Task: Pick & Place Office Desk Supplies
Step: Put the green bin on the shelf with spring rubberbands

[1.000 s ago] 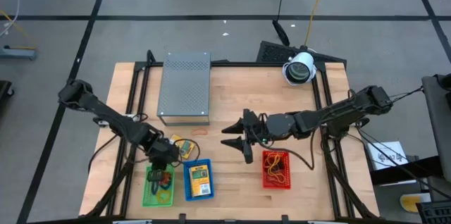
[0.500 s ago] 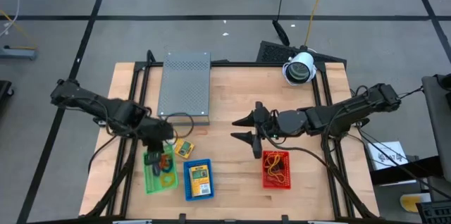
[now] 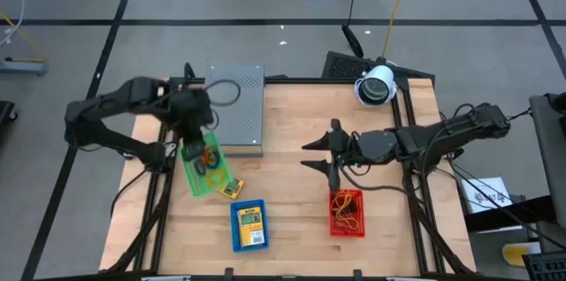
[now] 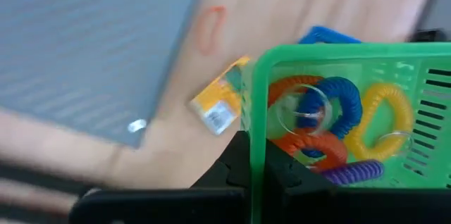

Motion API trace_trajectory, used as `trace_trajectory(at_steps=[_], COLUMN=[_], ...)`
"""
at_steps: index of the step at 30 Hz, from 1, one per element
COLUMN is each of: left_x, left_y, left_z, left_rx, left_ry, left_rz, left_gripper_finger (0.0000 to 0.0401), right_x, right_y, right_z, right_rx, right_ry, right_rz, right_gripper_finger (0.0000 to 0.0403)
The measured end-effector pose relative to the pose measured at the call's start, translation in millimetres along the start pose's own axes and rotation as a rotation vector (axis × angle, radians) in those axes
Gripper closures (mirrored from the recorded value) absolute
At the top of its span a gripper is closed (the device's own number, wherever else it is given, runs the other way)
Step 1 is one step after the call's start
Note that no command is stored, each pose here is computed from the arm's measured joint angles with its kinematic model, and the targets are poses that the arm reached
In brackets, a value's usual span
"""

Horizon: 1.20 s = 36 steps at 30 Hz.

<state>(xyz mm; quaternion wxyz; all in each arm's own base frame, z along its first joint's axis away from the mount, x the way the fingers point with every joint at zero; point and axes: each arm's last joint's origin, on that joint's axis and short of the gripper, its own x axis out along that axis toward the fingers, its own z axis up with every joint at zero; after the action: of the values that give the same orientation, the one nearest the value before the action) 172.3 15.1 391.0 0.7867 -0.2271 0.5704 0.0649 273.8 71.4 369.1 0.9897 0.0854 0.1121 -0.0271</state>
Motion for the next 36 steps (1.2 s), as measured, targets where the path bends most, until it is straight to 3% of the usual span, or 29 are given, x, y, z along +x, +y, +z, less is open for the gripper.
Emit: trace_trajectory(at_steps=[6,12,17,26,32,36], left_x=[-10,-5,-2,-25,-40,-33], left_y=[40,81,124,195,235,254], left_z=[27,53,75,103,111,117], left_rx=[-0.195,-0.206,-0.346,-0.531,-0.746,-0.89], left_ry=[-0.068,-0.021,0.003,-0.08,-0.188,-0.236], left_rz=[0.132,0.215,0.322,0.368,0.383,0.365], left_gripper_finger=[0.04,0.04,0.04,0.0401,0.0401,0.0401], right_x=[-1,3,5,5,5,5], right_y=[-19,-38,-50,-59,-62,-65], right_z=[7,10,12,11,8,8], right_rx=[0.013,0.018,0.037,0.035,-0.007,-0.008], right_ry=[-0.019,-0.018,-0.026,0.0,0.034,0.038], right_rz=[-0.063,-0.134,-0.176,-0.209,-0.223,-0.236], right_gripper_finger=[0.0222,0.0222,0.0222,0.0222,0.0222,0.0222])
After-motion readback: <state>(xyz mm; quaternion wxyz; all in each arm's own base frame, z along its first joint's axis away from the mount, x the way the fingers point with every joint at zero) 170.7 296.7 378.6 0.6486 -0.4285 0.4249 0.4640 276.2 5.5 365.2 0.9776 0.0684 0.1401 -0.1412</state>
